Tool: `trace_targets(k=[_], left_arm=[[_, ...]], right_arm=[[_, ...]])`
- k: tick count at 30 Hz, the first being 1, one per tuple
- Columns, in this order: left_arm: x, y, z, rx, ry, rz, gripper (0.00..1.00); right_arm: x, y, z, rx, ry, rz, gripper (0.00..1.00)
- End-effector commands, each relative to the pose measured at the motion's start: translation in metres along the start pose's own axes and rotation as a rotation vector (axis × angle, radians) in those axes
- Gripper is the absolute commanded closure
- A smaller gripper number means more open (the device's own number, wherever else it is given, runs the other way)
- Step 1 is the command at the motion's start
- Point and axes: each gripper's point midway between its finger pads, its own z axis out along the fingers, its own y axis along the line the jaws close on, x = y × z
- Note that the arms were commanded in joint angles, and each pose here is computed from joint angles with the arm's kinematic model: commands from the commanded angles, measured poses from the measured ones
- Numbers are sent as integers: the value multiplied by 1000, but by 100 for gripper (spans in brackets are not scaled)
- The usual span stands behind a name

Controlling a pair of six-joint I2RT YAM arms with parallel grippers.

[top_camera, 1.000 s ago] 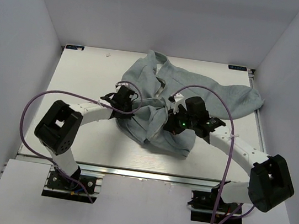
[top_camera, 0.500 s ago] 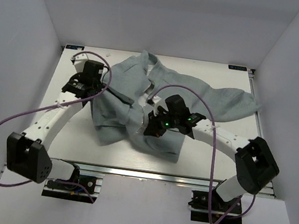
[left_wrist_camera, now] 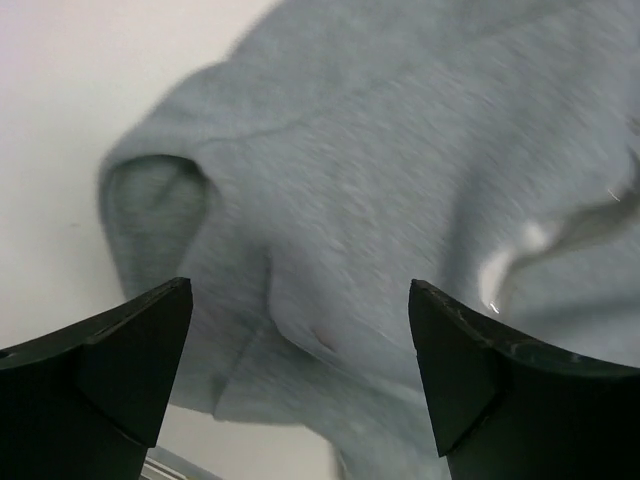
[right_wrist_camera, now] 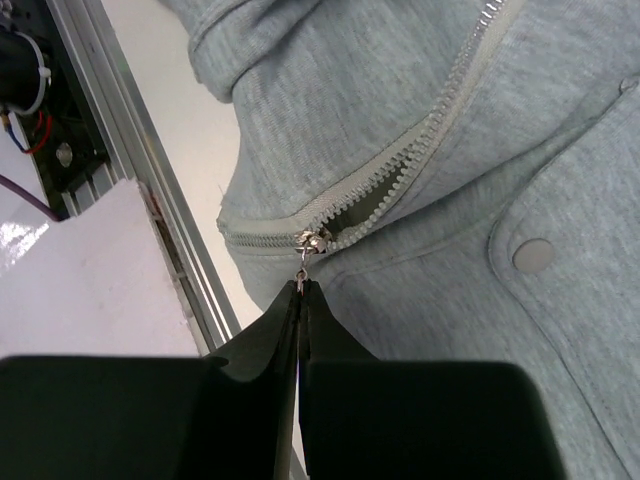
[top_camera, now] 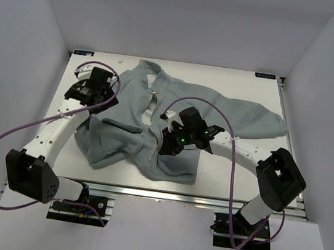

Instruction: Zip up the jacket

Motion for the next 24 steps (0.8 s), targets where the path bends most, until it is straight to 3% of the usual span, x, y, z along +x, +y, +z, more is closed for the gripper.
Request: trace_targets(k=[1, 2, 5, 8, 9, 11, 18, 19, 24], left_arm=[[-6, -41, -32, 316, -4, 41, 2], [2, -61, -48, 470, 40, 57, 2], [15, -101, -65, 705, 90, 116, 2], [23, -123, -62, 711, 109, 186, 2], [29, -125, -38, 621, 122, 224, 2], [22, -142, -36, 618, 114, 271, 2], [80, -227, -16, 865, 256, 503, 2], [94, -233, 0, 844, 287, 519, 2], [93, -268, 27, 763, 230, 585, 3]], right_arm=[[-22, 10, -8, -13, -26, -92, 100], [-21, 13, -8, -15, -22, -102, 100], [-16, 20, -7, -21, -16, -128, 100], [-6, 26, -1, -27, -9, -130, 100], [0, 25, 1, -21, 3, -124, 100], [4, 25, 4, -14, 6, -108, 100], [9, 18, 3, 19, -17, -119, 100], [11, 17, 3, 23, -12, -121, 100], [14, 16, 3, 24, -2, -127, 100]])
